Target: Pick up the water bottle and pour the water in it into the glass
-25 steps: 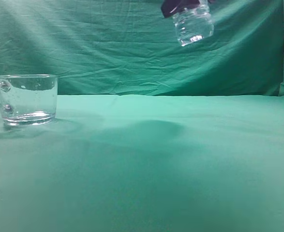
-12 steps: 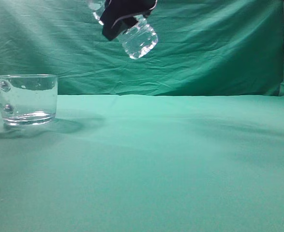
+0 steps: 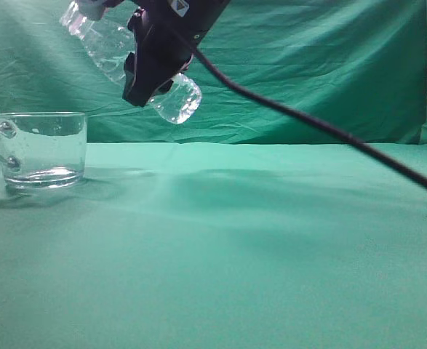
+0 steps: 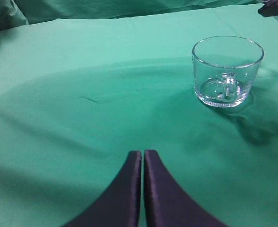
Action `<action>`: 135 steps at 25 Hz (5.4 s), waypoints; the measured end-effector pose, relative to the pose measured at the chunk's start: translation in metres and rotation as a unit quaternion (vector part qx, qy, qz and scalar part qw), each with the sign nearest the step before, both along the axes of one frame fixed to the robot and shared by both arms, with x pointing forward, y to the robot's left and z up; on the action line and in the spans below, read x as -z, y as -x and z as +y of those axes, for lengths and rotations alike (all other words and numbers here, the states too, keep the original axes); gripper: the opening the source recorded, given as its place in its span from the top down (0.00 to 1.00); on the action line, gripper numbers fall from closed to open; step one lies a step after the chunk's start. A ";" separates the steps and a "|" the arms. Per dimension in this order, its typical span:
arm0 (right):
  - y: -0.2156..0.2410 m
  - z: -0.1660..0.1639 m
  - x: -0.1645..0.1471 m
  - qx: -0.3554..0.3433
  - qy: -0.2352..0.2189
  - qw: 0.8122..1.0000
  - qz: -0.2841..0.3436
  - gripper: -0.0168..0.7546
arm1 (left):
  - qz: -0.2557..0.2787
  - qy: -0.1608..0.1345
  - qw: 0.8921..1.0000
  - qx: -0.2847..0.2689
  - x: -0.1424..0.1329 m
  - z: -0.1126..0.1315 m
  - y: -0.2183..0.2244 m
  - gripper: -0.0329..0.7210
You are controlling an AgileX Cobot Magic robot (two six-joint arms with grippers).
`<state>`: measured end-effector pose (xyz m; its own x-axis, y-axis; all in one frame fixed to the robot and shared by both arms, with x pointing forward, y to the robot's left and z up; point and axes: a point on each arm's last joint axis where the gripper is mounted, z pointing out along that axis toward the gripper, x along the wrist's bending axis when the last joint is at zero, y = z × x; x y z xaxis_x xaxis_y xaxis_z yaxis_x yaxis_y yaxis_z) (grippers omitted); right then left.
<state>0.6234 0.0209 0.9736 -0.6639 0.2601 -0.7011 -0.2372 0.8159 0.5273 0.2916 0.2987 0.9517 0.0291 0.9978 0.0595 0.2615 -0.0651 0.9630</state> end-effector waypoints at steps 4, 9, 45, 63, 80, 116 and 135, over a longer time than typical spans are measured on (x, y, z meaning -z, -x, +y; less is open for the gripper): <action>-0.006 0.004 0.015 -0.026 0.044 0.998 -0.023 0.57 | 0.000 0.000 1.000 0.000 0.000 0.000 0.000 0.96; -0.010 0.009 0.018 -0.049 0.073 0.995 -0.053 0.57 | 0.000 0.000 1.000 0.000 0.000 0.000 0.000 0.96; -0.020 0.008 0.005 -0.106 0.209 0.954 -0.186 0.57 | 0.000 0.000 1.000 0.000 0.000 0.000 0.000 0.96; -0.020 0.008 0.005 -0.105 0.209 0.954 -0.186 0.57 | 0.000 0.000 1.000 0.000 0.000 0.000 0.000 0.96; -0.020 0.007 0.005 -0.086 0.182 0.965 -0.168 0.57 | 0.000 0.000 1.000 0.000 0.000 0.000 0.000 0.96; 0.111 -0.230 -0.103 0.287 -0.383 0.863 0.162 0.57 | 0.000 0.000 1.000 0.000 0.000 0.000 0.000 0.96; 0.095 -0.222 -0.029 0.223 -0.298 0.900 0.228 0.57 | 0.000 0.000 1.000 0.000 0.000 0.000 0.000 0.96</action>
<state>0.5285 -0.2008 1.0028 -0.5846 0.8108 -0.0300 0.3958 0.3173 0.8618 0.2916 0.2987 0.9517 0.0291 0.9978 0.0595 0.2615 -0.0651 0.9630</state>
